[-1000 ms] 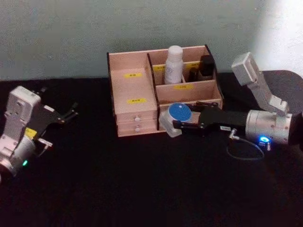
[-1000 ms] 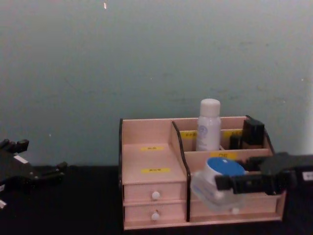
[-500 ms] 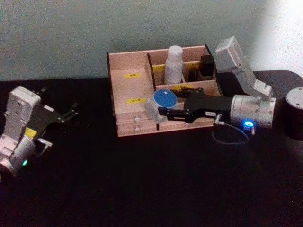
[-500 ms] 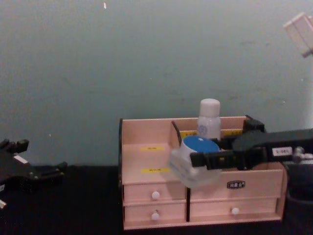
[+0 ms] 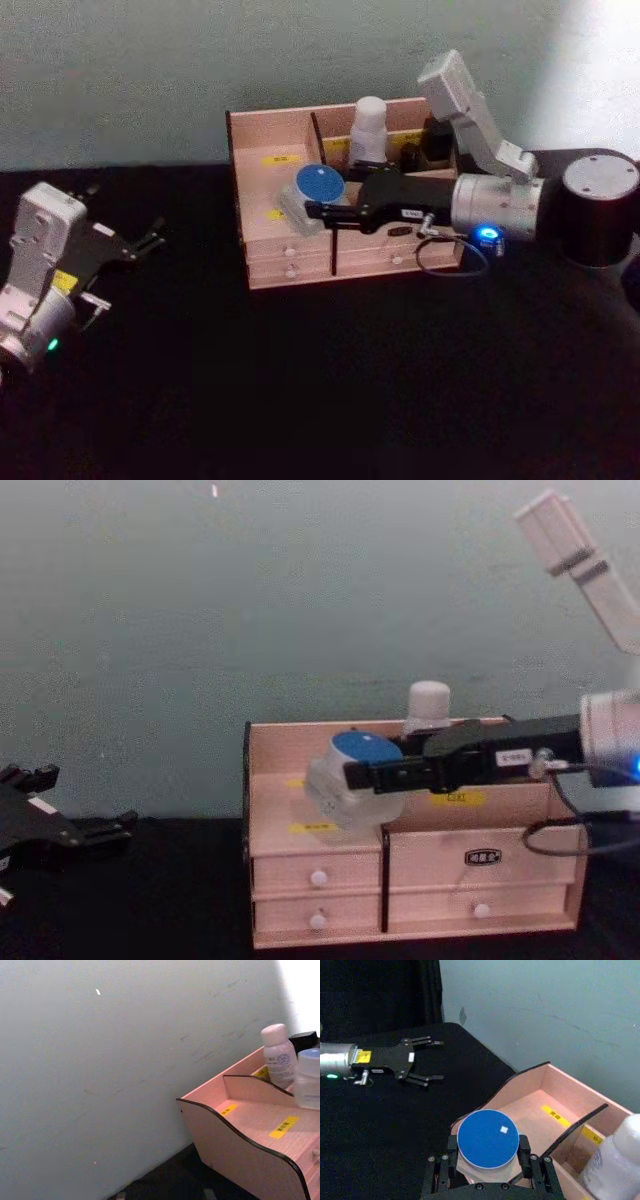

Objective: Pick up the facial cleanser and watermelon frost from the table and place them into the tiered storage box.

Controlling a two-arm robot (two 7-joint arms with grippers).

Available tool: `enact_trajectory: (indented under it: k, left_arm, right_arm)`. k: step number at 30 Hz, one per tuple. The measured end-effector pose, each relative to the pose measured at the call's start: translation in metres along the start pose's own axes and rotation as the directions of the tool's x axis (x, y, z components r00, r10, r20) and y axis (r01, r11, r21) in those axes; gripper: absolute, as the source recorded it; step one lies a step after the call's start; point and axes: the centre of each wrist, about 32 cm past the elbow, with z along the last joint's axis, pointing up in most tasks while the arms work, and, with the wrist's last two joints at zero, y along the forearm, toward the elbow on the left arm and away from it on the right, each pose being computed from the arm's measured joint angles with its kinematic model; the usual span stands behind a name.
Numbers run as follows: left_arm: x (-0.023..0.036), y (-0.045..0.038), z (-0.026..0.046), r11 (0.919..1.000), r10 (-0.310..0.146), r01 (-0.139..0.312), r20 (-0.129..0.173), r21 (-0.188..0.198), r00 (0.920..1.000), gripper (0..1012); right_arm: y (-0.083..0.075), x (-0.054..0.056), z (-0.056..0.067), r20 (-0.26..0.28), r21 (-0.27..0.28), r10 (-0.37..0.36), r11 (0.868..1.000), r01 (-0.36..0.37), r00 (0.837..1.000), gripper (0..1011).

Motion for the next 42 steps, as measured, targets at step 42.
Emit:
enact_trajectory:
  k: [42]
  left_arm:
    - [0.0, 0.0, 0.0, 1.0, 0.0, 0.0, 0.0, 0.0, 1.0, 1001]
  right_arm:
    - [0.06, 0.025, 0.005, -0.001, -0.057, -0.034, 0.998, 0.034, 0.999, 720]
